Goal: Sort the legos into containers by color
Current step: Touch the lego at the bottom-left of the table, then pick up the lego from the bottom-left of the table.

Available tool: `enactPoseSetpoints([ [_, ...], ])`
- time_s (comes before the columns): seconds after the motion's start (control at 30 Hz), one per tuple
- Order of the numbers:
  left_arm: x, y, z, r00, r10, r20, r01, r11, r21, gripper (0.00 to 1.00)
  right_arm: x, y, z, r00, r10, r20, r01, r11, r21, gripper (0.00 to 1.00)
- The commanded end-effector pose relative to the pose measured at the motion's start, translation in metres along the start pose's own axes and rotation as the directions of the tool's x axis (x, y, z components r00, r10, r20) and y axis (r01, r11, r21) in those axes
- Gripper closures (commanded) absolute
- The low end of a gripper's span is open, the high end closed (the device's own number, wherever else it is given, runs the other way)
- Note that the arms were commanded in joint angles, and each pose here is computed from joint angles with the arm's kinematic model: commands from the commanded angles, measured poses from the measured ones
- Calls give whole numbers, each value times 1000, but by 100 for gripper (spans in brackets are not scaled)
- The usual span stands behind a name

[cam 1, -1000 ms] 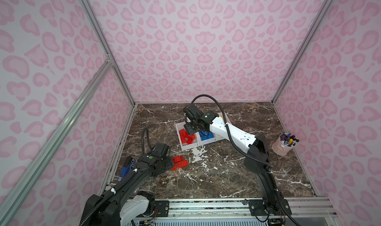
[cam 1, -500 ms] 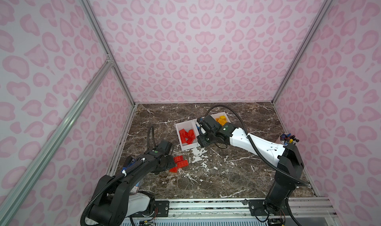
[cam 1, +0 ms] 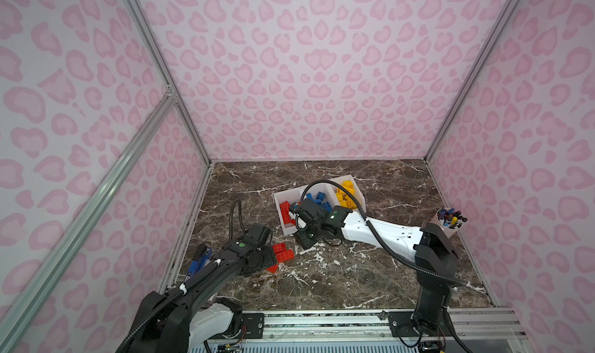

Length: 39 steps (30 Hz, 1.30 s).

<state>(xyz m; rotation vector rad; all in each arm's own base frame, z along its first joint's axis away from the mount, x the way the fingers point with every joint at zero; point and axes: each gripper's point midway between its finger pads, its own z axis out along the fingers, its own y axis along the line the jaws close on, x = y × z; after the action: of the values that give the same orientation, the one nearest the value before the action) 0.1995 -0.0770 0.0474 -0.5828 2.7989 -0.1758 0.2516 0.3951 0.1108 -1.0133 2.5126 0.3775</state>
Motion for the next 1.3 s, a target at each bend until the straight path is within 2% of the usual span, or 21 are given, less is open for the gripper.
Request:
enactPoseSetpoints([
  [0.0, -18, 19, -23, 996, -56, 76, 60, 996, -59, 20, -2, 24, 14, 998, -65, -11, 64, 997, -47, 37],
  [0.13, -39, 33, -49, 982, -96, 164, 107, 993, -55, 15, -4, 55, 30, 990, -135, -30, 132, 988, -79, 37],
  [0.33, -50, 43, -59, 964, -179, 197, 186, 982, -17, 15, -4, 82, 44, 978, -202, -50, 196, 976, -96, 37],
  [0.73, -68, 54, -90, 925, -249, 288, 251, 967, 28, 15, 4, 93, 68, 962, -253, -101, 245, 966, -85, 38],
  [1.27, -71, 54, -92, 917, -279, 286, 271, 960, 66, 14, 24, 114, 81, 939, -308, -157, 292, 950, -112, 42],
])
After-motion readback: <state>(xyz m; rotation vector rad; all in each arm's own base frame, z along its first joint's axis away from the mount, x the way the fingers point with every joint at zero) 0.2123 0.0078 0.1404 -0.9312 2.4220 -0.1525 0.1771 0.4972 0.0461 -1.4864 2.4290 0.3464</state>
